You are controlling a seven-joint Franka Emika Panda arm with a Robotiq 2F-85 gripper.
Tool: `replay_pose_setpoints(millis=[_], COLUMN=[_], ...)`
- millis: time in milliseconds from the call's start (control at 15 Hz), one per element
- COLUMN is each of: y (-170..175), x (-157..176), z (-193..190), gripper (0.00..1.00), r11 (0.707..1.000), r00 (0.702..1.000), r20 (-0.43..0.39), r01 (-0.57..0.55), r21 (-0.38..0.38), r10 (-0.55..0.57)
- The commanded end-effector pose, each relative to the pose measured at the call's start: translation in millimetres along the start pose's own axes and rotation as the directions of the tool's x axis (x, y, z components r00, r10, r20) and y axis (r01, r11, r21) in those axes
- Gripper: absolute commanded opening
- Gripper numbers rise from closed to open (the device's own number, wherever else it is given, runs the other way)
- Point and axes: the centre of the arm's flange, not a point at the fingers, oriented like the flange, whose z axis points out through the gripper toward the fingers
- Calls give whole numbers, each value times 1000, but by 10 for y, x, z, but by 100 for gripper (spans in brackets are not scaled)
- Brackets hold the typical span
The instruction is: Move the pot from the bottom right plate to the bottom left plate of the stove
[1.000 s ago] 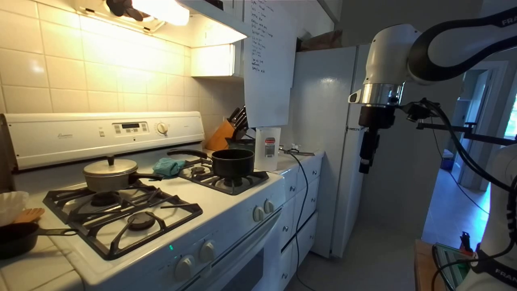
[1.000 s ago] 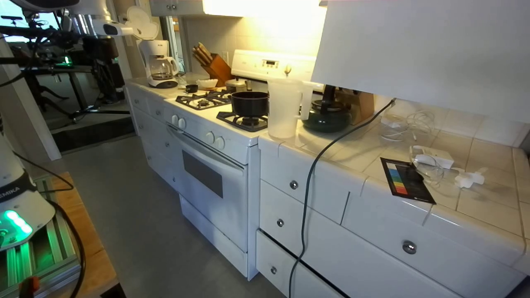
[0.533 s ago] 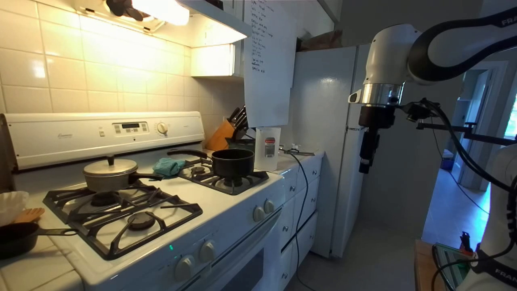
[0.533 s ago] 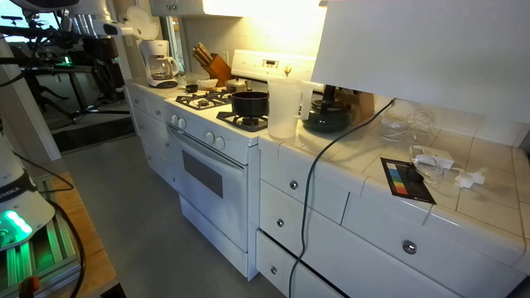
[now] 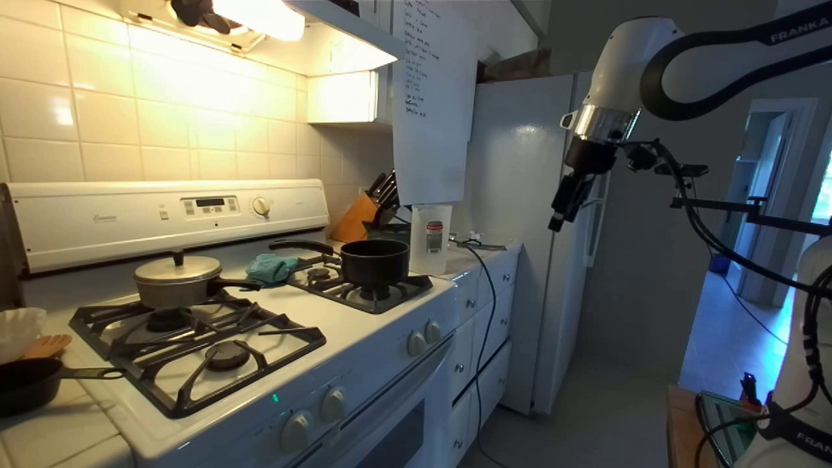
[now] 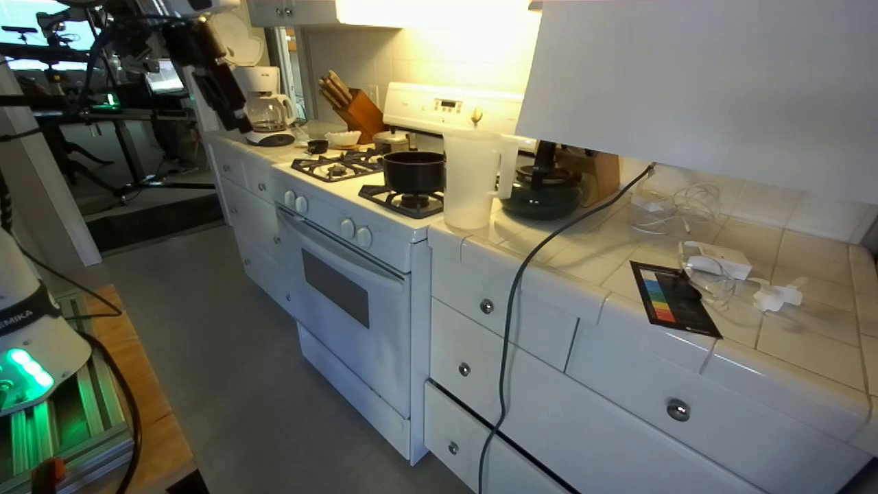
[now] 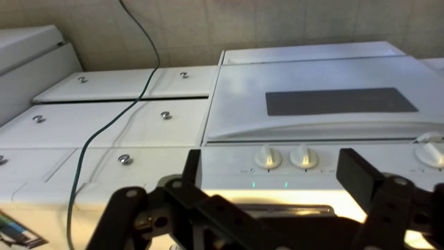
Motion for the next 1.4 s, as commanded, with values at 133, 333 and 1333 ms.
replay_pose_setpoints(millis=[133,333,1333], y=[76,55,146], x=[767,1187,1854], z=[-145,-80,234], gripper=[100,100,100], r11=[988,953,842], r00=[969,918,810], r20=[-194,-265,-240], r01=[-157,-301,-534], r21=[-16,21,78], r10=[151,296,536])
